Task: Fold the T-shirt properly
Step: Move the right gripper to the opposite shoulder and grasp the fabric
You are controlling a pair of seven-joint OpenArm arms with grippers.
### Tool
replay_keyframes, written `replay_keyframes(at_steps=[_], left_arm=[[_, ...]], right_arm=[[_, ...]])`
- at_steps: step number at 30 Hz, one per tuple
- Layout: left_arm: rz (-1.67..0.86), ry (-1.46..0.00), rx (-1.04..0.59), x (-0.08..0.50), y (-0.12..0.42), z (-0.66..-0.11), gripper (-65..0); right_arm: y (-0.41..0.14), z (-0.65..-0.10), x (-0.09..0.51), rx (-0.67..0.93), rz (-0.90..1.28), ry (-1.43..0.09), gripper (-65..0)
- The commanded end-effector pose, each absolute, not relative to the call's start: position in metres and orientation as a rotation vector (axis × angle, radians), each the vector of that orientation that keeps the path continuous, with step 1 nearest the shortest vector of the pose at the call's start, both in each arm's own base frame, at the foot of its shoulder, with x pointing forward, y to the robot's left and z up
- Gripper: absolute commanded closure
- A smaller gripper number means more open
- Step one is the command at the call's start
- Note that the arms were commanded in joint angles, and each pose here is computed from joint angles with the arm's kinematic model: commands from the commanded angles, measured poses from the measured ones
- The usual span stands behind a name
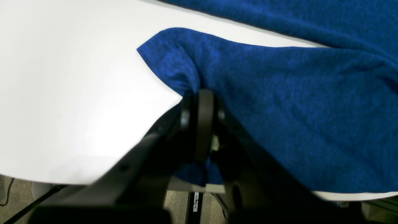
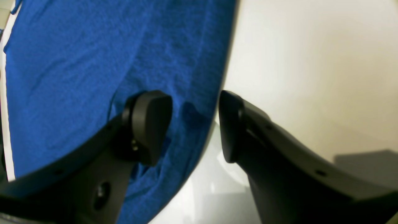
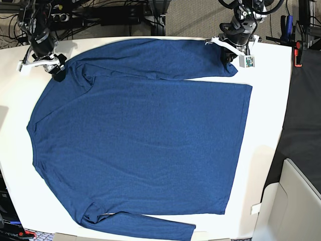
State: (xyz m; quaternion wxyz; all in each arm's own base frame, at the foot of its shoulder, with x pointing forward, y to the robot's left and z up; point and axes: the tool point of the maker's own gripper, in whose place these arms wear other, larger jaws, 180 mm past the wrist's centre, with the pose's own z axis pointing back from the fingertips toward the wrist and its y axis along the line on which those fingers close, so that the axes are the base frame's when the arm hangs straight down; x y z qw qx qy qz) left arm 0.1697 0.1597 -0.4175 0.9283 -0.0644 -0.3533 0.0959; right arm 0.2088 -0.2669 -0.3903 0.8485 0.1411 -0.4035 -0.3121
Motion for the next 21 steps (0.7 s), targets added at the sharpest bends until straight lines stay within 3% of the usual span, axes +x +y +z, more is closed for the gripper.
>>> replay_keyframes(at_steps=[1,14,21], left_arm=[[0.194,-0.666,-0.141,0.158,0.156,-0.424,0.0],[0.194,-0.666,-0.141,0.158,0.156,-0.424,0.0],[0.194,-0.666,-0.141,0.157,0.156,-0.424,0.0]], right_arm=[[-0.270,-0.393,0.203,0.283,-0.662,-0.825,-29.5],[-0.276,-0.395,0.224,0.292,-0.686,-0.850,-28.1],[-0.281,-0.396,0.224,0.281,-0.695,-0.856,-2.4]])
